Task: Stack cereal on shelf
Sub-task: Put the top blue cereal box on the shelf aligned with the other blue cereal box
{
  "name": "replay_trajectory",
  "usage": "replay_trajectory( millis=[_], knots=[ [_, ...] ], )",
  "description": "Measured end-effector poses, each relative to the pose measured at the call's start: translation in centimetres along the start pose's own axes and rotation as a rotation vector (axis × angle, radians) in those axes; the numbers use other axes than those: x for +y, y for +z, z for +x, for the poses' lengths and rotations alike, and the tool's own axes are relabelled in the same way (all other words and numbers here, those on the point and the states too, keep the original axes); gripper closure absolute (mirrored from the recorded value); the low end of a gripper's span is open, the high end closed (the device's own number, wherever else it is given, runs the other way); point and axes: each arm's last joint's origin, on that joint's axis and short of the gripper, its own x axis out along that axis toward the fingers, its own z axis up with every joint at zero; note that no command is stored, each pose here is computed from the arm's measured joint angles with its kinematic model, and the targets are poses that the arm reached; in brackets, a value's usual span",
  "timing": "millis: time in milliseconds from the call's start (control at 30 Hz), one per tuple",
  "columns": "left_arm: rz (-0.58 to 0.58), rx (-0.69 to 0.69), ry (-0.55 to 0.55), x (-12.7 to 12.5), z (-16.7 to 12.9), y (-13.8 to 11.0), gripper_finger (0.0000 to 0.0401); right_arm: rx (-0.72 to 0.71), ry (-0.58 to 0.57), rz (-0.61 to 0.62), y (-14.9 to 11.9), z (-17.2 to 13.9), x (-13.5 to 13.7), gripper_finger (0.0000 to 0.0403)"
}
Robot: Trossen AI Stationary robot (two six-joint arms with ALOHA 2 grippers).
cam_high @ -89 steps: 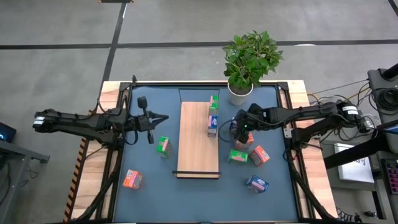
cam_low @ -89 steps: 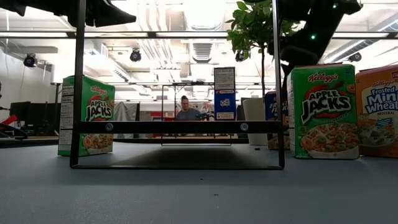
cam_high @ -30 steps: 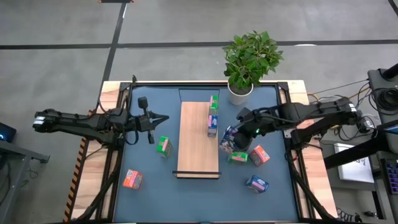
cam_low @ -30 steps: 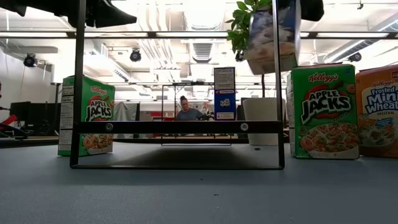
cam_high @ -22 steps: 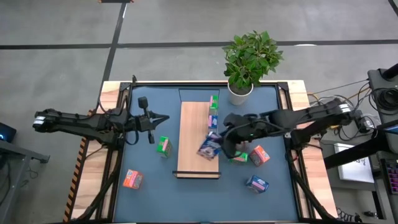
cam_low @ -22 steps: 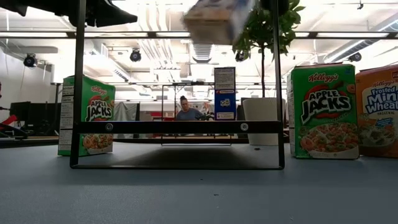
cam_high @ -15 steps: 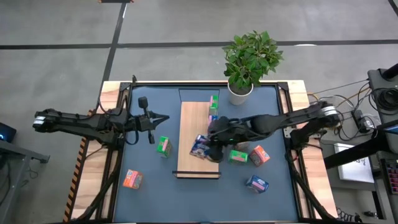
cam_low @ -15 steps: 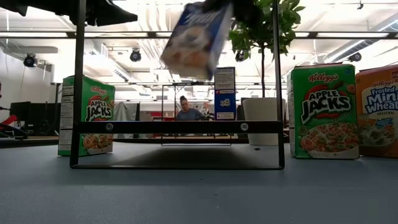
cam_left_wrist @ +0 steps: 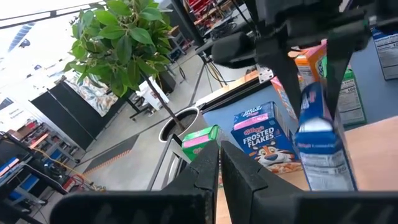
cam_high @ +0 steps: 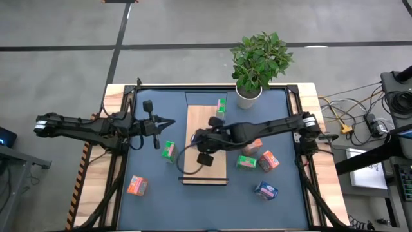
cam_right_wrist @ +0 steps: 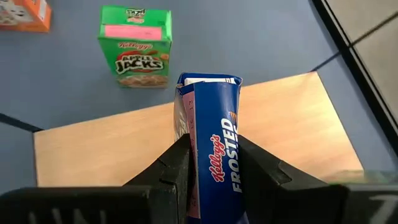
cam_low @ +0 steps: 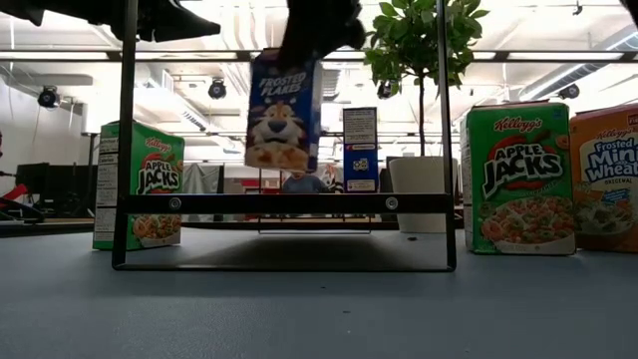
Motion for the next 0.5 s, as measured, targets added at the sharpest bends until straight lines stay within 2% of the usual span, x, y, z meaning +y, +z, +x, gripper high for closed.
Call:
replay_trajectory(
  millis=[233,500],
  knots=[
    [-0.003,0.001,0.000,0.0,0.0,0.0,0.0400,0.047,-0.030,-0.035,1.0,2.4,-0.4,0.0299],
    [-0.002,0.003,-0.002,0.0,0.0,0.0,0.0400,0.085,-0.052,-0.024,1.1,4.3,-1.4,0.0242]
  ],
)
